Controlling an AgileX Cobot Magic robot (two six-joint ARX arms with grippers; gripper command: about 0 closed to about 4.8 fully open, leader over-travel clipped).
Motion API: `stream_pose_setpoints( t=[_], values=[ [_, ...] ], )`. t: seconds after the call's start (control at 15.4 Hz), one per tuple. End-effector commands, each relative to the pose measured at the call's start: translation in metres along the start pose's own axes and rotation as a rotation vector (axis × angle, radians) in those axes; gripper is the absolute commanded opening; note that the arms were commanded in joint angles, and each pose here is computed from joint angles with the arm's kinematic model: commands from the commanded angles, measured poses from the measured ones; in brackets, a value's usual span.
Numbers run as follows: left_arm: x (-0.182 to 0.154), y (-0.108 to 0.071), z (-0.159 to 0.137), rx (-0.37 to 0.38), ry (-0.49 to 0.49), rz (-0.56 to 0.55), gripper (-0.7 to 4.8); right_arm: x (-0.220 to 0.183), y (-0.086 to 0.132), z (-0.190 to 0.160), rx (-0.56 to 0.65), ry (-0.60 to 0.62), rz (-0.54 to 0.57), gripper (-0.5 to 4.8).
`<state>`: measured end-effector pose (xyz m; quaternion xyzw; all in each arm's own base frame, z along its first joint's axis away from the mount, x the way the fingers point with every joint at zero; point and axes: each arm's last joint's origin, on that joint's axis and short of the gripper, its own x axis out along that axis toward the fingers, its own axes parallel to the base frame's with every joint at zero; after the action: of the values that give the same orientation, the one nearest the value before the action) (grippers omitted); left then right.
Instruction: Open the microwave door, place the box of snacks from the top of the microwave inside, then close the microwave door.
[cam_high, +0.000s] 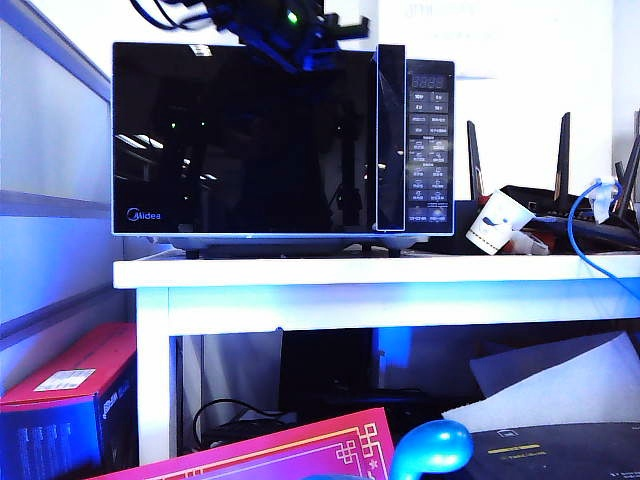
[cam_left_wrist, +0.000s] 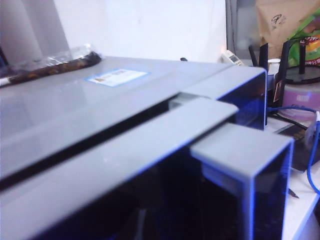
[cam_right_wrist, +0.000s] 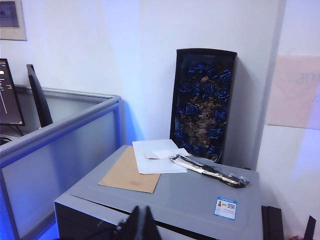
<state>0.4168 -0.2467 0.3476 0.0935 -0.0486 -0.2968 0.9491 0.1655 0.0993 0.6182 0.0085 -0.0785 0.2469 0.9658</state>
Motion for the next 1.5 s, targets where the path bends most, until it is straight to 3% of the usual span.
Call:
stream_pose_setpoints(
  t=[0.07,0.26,0.39,0.46,0.59,0.65,0.72,0.85,0.91,1.04,1.11,1.24,1.37,1.5],
  values=[
    [0.002,0.008,-0.003,-0.004,0.006,0.176,-0.05,-0.003,0.000,0.002,0.004,-0.009,0.003,-0.02],
    [0.003,0.012,-0.007,-0.005,0.040,0.338,-0.05,-0.003,0.000,0.002,0.004,-0.008,0.002,-0.02],
    [0.000,0.013,0.000,-0.006,0.021,0.329,-0.05,-0.005,0.000,0.002,0.004,-0.007,0.002,-0.02],
    [-0.013,0.013,0.024,-0.004,-0.025,0.224,-0.05,-0.010,-0.001,0.004,-0.001,-0.003,-0.005,-0.02],
    [-0.054,0.012,0.086,0.000,-0.133,0.119,-0.05,-0.028,-0.002,0.008,-0.008,0.002,-0.005,-0.01],
    [-0.082,0.012,0.117,0.004,-0.171,0.069,-0.05,-0.040,-0.002,0.010,-0.033,0.016,-0.003,-0.02],
    [-0.138,0.013,0.161,0.011,-0.202,-0.054,-0.05,-0.065,-0.003,0.014,-0.051,0.027,-0.003,-0.02],
    [-0.204,0.010,0.196,-0.006,-0.198,-0.118,-0.05,-0.094,-0.005,0.020,-0.050,0.011,-0.004,-0.02],
    [-0.261,0.006,0.215,0.013,-0.180,-0.149,-0.05,-0.122,-0.006,0.023,-0.057,-0.002,-0.005,-0.02],
    [-0.328,0.002,0.224,0.032,-0.137,-0.188,-0.05,-0.152,-0.007,0.024,-0.057,-0.002,0.000,-0.02],
    [-0.391,0.003,0.224,0.025,-0.118,-0.184,-0.05,-0.175,-0.008,0.022,-0.062,0.016,0.001,-0.02],
    [-0.472,0.004,0.215,0.018,-0.121,-0.129,-0.05,-0.200,-0.009,0.019,-0.109,0.021,0.013,-0.02],
    [-0.536,0.002,0.196,0.017,-0.123,-0.086,-0.05,-0.209,-0.007,0.011,-0.143,0.031,0.076,-0.01],
    [-0.577,-0.002,0.174,0.014,-0.086,-0.084,-0.05,-0.203,-0.006,-0.002,-0.161,0.058,0.125,-0.02]
  ],
)
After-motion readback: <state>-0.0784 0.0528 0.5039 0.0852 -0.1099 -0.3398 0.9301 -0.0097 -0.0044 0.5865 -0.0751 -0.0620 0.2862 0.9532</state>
